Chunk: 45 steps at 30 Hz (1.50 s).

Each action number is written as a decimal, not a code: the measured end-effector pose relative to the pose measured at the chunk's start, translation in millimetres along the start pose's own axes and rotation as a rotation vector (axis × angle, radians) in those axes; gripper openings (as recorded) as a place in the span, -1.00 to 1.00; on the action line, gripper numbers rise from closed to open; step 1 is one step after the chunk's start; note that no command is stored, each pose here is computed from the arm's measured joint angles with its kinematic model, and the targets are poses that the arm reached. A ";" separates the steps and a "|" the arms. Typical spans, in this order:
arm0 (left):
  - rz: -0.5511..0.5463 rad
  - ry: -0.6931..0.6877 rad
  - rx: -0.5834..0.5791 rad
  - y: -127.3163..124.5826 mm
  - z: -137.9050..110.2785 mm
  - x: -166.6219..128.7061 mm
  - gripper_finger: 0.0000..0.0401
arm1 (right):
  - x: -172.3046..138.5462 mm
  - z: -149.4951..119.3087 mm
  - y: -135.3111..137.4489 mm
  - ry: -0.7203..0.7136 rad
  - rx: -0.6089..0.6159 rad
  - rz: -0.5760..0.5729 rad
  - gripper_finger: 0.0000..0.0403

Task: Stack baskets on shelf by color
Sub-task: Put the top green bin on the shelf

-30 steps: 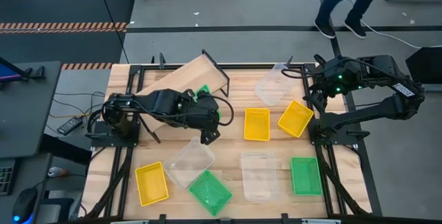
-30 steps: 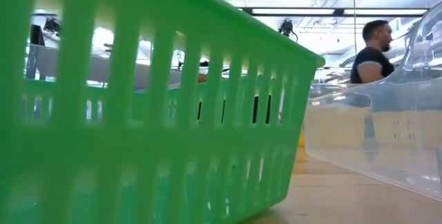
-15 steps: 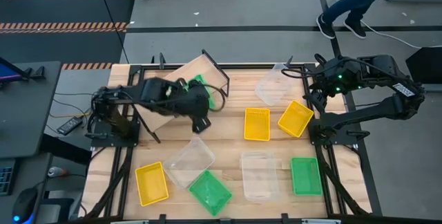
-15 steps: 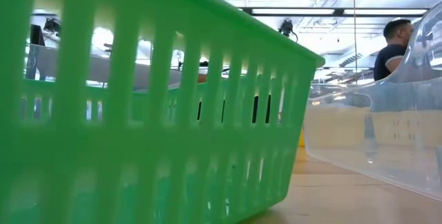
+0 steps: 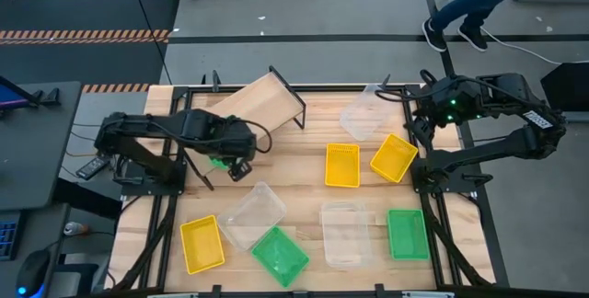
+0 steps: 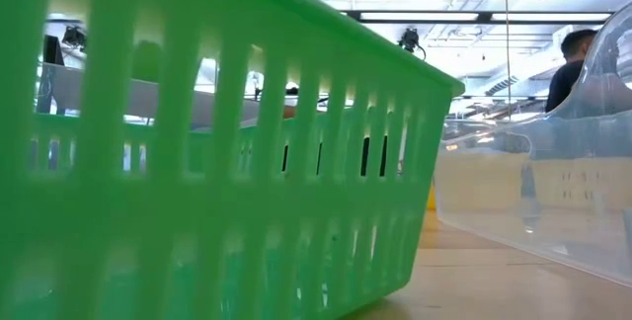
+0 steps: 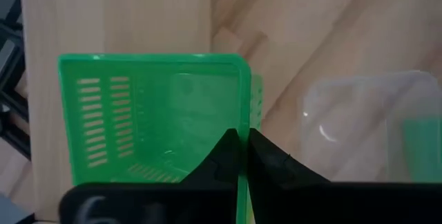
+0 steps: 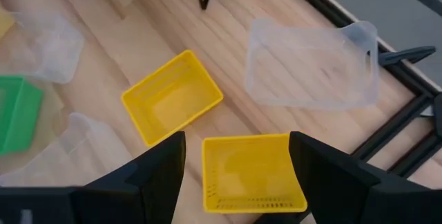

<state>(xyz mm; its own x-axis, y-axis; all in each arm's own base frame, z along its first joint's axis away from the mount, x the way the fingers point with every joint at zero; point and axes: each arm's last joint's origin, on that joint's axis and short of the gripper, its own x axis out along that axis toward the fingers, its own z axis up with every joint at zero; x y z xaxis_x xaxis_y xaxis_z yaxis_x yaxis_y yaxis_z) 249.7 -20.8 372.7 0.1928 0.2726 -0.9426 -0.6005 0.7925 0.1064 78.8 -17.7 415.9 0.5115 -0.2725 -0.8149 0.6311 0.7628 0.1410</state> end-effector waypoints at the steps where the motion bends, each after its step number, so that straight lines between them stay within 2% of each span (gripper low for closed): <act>1: 0.003 0.005 -0.002 2.0 -2.3 0.9 -0.92 | -0.1 0.1 -0.2 -0.004 0.000 -0.006 0.31; 11: 0.022 0.065 -0.017 11.3 -19.3 13.8 -0.90 | 0.0 0.4 -0.6 -0.013 0.016 -0.021 0.31; 27: 0.073 0.167 0.019 11.0 -32.5 39.8 -0.62 | 0.0 0.4 -0.5 -0.012 0.029 -0.019 0.31; 45: 0.077 0.162 0.103 11.3 -32.2 39.9 -0.66 | -0.1 0.4 -0.5 -0.012 0.061 -0.017 0.31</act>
<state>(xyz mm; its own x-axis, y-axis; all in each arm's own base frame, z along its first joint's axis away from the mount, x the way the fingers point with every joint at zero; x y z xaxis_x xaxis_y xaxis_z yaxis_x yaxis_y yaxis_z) 225.6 -18.6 326.1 0.0173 0.2495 -0.9682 -0.5242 0.8269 0.2037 78.6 -18.2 416.1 0.5070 -0.2925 -0.8108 0.6741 0.7207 0.1616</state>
